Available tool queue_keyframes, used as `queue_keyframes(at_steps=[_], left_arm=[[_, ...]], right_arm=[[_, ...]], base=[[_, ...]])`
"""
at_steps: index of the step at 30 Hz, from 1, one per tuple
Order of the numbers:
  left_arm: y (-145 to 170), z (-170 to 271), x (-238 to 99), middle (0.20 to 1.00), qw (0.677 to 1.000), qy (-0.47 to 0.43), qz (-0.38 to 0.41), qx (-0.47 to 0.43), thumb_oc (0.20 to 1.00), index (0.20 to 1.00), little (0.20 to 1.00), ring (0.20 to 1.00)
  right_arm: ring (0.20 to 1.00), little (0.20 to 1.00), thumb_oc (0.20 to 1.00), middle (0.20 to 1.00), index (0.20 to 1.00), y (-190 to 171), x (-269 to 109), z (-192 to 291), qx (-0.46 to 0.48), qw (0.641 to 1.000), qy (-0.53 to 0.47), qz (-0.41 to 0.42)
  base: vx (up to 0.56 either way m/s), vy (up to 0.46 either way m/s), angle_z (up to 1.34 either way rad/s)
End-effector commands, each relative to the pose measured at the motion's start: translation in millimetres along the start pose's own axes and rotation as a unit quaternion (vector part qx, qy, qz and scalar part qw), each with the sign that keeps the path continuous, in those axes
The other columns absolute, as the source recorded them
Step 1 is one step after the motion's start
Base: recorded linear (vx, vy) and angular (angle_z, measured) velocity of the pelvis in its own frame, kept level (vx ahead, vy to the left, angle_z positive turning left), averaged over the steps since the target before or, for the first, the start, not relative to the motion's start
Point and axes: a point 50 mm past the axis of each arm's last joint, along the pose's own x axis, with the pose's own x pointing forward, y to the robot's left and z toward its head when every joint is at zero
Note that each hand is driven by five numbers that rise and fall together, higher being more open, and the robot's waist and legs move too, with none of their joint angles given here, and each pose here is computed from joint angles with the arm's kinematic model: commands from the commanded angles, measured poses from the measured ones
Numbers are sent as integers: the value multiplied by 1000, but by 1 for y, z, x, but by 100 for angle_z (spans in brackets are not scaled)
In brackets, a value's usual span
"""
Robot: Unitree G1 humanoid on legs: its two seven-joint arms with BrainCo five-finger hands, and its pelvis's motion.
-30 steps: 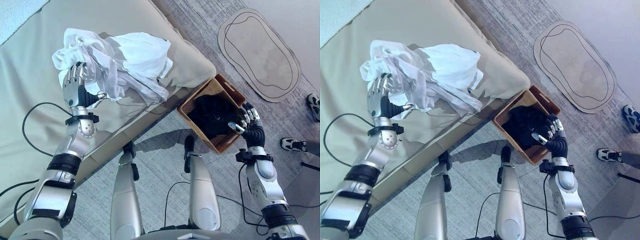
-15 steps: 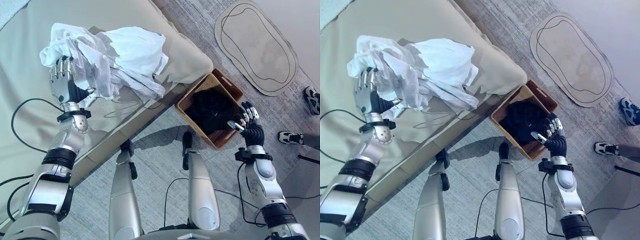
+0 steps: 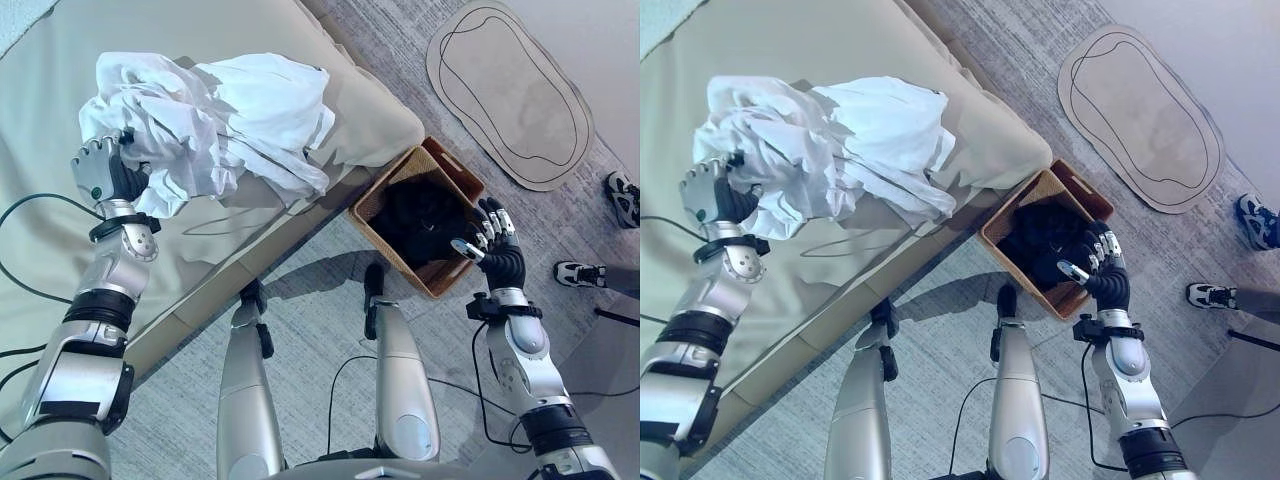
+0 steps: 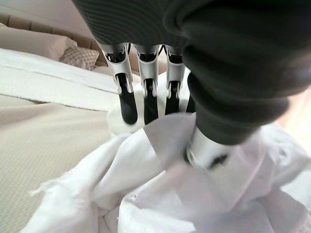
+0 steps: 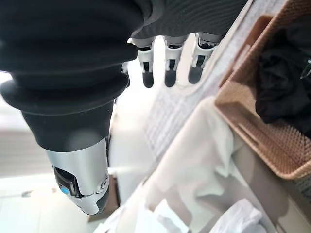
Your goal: Pick up clothes into the bucket
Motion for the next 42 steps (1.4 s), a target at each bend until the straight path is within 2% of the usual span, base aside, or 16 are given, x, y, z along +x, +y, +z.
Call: queue_keyframes(at_steps=[1, 14, 24, 30, 33, 39, 42], left_arm=[[18, -16, 11, 200, 999, 28, 30, 5, 200, 200, 200, 200], [19, -21, 4, 200, 999, 31, 31, -20, 200, 200, 200, 200], [8, 5, -39, 200, 993, -49, 4, -104, 200, 200, 200, 200], [20, 28, -41, 200, 981, -104, -1, -161, 200, 200, 200, 200], [34, 48, -38, 200, 965, -151, -4, -213, 200, 200, 200, 200], [43, 61, -35, 200, 952, -176, -8, -251, 200, 200, 200, 200], [56, 78, -23, 200, 937, -201, 3, -286, 200, 200, 200, 200]], right_arm=[[1000, 1000, 1000, 1000, 1000, -4, 0, 20, -1, 999, -52, 6], [1000, 1000, 1000, 1000, 1000, -7, -2, 17, -3, 999, -44, 0], [1000, 1000, 1000, 1000, 1000, -11, -7, -5, -10, 1000, 4, -22], [1000, 1000, 1000, 1000, 1000, -14, -14, -22, -30, 998, 51, -21], [1000, 1000, 1000, 1000, 1000, -19, -23, -35, -43, 995, 88, -20], [1000, 1000, 1000, 1000, 1000, -20, -30, -45, -49, 992, 118, -13], [1000, 1000, 1000, 1000, 1000, -20, -38, -56, -51, 988, 148, -6]], base=[[0, 0, 0], [0, 0, 0], [41, -10, 0], [71, -16, 11], [65, -20, 16], [56, -20, 6], [78, -38, 2]])
